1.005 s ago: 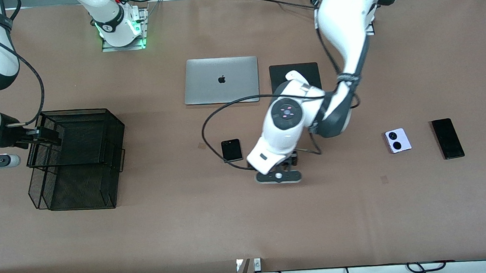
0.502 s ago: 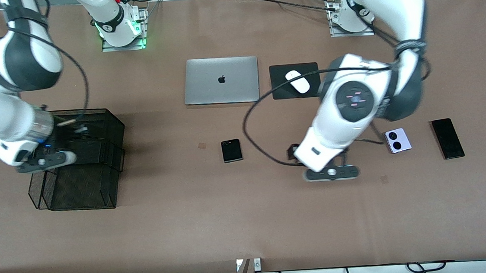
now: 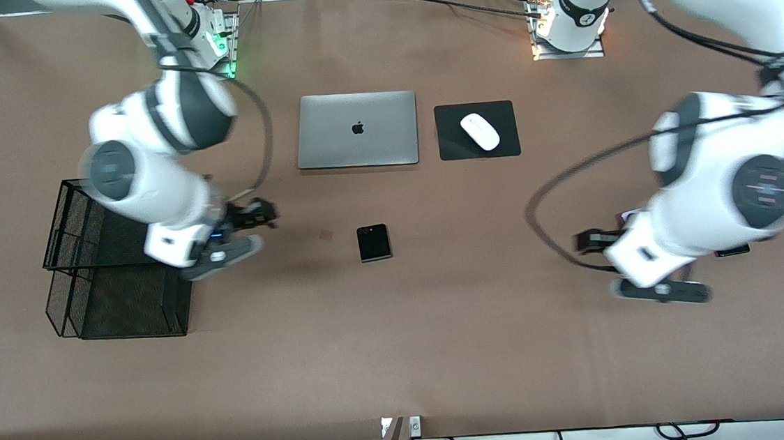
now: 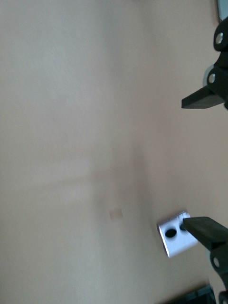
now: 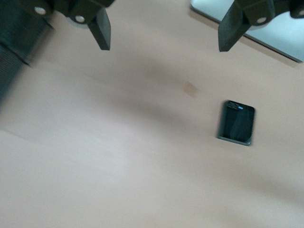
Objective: Place phones with both arms
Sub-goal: 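Grasp the dark flip phone with the right gripper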
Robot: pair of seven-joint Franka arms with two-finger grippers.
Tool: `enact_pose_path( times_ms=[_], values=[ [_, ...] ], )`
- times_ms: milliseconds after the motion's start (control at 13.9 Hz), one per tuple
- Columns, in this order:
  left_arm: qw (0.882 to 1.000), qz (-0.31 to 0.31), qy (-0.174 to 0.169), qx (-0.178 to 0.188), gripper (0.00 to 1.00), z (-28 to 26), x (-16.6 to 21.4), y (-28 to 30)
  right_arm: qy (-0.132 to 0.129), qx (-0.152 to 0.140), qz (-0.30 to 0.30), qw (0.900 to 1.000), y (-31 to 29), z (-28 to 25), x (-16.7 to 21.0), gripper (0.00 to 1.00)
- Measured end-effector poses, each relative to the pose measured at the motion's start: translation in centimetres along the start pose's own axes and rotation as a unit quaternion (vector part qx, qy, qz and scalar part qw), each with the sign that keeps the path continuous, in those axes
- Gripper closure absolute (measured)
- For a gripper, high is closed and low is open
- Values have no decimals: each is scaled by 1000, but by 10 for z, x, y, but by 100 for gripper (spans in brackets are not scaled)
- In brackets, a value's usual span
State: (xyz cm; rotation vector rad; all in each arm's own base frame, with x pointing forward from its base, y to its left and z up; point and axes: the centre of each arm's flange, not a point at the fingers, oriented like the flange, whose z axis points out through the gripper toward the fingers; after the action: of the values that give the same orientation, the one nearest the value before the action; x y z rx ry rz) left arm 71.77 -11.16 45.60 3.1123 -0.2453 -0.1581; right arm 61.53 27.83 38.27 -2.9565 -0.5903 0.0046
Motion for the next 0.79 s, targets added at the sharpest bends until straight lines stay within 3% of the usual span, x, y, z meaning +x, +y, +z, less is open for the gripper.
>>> enact_pose_path(
  times_ms=[215, 431, 790],
  values=[
    [999, 35, -10, -5, 0, 2, -10, -49, 0, 0, -20, 1000, -57, 42, 8, 0],
    [998, 60, -3, -8, 0, 15, -16, -94, 18, 1, -1, 1000, -94, 86, 18, 0],
    [998, 55, 19, -5, 0, 56, -29, -110, 28, -36, 50, 998, -157, 136, 26, 0]
  ],
)
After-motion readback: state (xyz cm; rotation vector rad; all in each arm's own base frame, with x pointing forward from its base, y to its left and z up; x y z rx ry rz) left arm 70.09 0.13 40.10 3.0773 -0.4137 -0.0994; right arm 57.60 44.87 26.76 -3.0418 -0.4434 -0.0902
